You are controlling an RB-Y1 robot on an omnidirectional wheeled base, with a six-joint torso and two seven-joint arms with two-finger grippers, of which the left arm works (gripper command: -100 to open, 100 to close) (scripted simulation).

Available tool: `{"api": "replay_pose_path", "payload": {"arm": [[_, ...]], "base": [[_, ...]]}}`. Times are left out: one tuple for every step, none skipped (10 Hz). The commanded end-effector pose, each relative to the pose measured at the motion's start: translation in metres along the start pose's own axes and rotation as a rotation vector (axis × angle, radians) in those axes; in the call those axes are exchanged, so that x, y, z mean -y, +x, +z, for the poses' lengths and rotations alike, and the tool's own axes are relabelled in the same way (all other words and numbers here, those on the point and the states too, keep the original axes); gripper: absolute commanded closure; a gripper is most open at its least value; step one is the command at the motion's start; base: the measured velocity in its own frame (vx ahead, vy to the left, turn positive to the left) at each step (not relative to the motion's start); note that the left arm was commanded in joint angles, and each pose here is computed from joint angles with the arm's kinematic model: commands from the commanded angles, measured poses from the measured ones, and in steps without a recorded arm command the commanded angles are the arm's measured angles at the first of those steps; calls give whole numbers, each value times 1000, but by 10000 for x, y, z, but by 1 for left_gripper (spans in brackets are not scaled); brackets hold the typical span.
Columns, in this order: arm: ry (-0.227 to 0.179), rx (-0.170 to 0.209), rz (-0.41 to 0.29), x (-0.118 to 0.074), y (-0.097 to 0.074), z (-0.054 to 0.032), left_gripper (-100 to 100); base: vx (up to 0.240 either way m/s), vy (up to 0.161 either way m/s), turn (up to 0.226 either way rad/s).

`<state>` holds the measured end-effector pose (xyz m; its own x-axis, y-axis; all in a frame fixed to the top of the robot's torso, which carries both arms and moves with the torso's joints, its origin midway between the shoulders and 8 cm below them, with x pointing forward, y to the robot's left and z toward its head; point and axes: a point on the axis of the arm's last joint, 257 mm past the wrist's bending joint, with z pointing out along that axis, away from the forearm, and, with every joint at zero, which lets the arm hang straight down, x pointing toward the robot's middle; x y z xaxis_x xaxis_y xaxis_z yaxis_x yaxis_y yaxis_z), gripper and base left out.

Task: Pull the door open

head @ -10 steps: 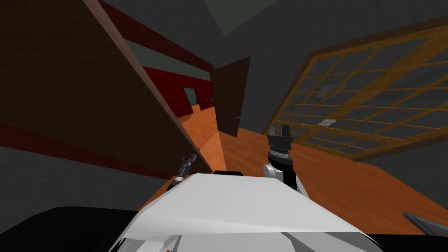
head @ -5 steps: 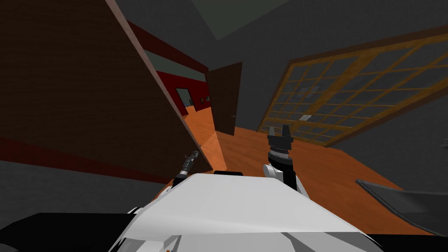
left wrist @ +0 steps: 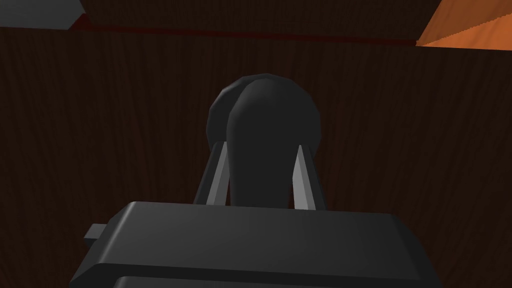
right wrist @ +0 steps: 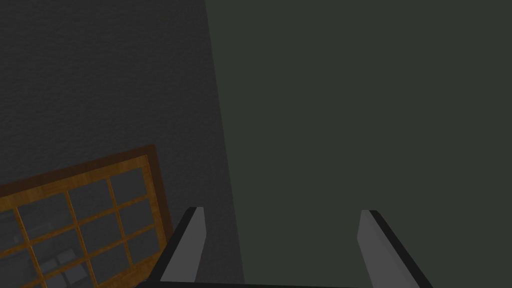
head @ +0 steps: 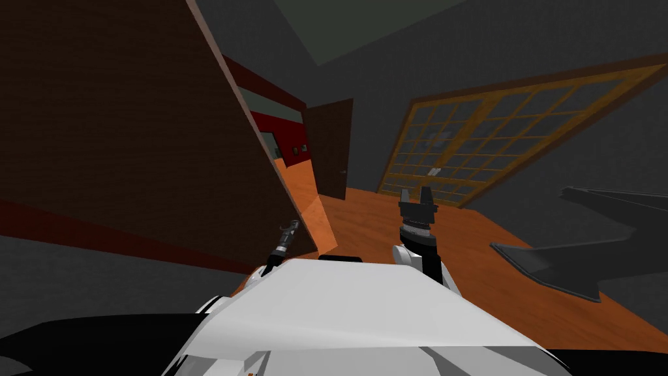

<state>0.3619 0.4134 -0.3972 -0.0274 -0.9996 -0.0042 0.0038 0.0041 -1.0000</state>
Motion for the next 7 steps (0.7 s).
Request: {"api": "replay_pose_path", "payload": {"arm": [[-3,-17,-9,-33,138,108,100],[-3,-17,-9,-33,138,108,100],[-3,-17,-9,-33,138,108,100],[-3,-20,-8,-23,200,249,100],[-3,-22,-8,-15,241,339,100],[-3,-23,-8,-10,261,382,100],[-3,-23,-8,-10,261,382,100]], "base": [[-124,2,-30],[-95,4,-30],[-33,4,4],[-111,25,-2],[-196,49,-24],[-173,57,-24],[-102,18,-19]]}}
